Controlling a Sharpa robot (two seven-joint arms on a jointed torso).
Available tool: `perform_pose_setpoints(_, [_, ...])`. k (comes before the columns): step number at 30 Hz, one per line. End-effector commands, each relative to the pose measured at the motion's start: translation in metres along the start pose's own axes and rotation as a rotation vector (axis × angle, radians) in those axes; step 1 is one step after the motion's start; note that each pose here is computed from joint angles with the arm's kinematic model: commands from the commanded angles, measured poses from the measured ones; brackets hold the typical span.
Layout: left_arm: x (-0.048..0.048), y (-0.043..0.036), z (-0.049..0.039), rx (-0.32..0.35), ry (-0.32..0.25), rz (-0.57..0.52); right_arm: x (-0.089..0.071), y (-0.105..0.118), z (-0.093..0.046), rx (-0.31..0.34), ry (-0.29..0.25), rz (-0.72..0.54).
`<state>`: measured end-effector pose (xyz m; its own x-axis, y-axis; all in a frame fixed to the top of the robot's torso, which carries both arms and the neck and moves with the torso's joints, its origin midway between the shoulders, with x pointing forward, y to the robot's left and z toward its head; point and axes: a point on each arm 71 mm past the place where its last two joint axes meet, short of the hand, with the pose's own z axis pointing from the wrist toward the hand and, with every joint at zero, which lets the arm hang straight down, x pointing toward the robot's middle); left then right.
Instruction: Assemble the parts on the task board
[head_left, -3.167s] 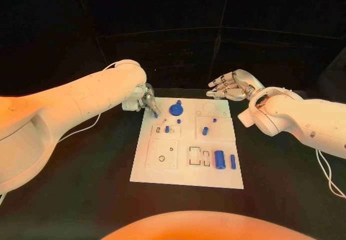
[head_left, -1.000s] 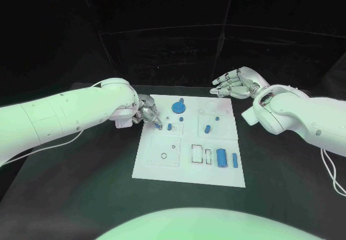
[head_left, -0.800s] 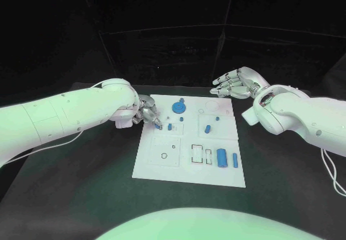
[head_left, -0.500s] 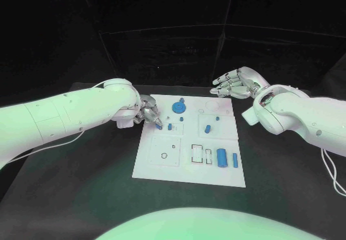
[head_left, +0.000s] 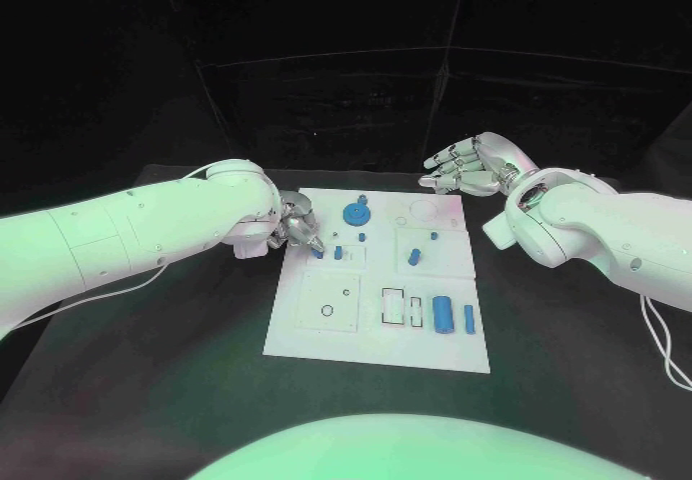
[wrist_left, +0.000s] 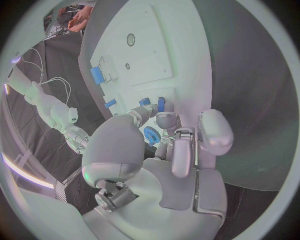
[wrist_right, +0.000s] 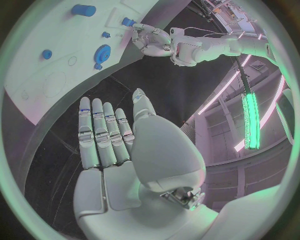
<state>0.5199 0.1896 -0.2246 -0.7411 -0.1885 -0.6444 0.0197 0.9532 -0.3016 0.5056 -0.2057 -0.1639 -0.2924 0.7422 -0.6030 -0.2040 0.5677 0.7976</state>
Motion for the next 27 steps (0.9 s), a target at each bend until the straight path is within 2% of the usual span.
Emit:
perform_pose_setpoints(1, [-0.0002, 0.0007, 0.0004, -0.013, -0.007, 0.006, 0.0006, 0.0023, 0.0005, -0.011, 0.006, 0.002])
perform_pose_setpoints(9, [0.0016, -0.0015, 0.0011, -0.019, 0.002, 0.013, 0.0009, 0.0025, 0.0008, -0.012, 0.007, 0.002])
perform_pose_setpoints(27, [0.0088, -0.0022, 0.0, -0.043, 0.06, 0.046, 0.0019, 0.0026, 0.0008, -0.009, 0.016, 0.003])
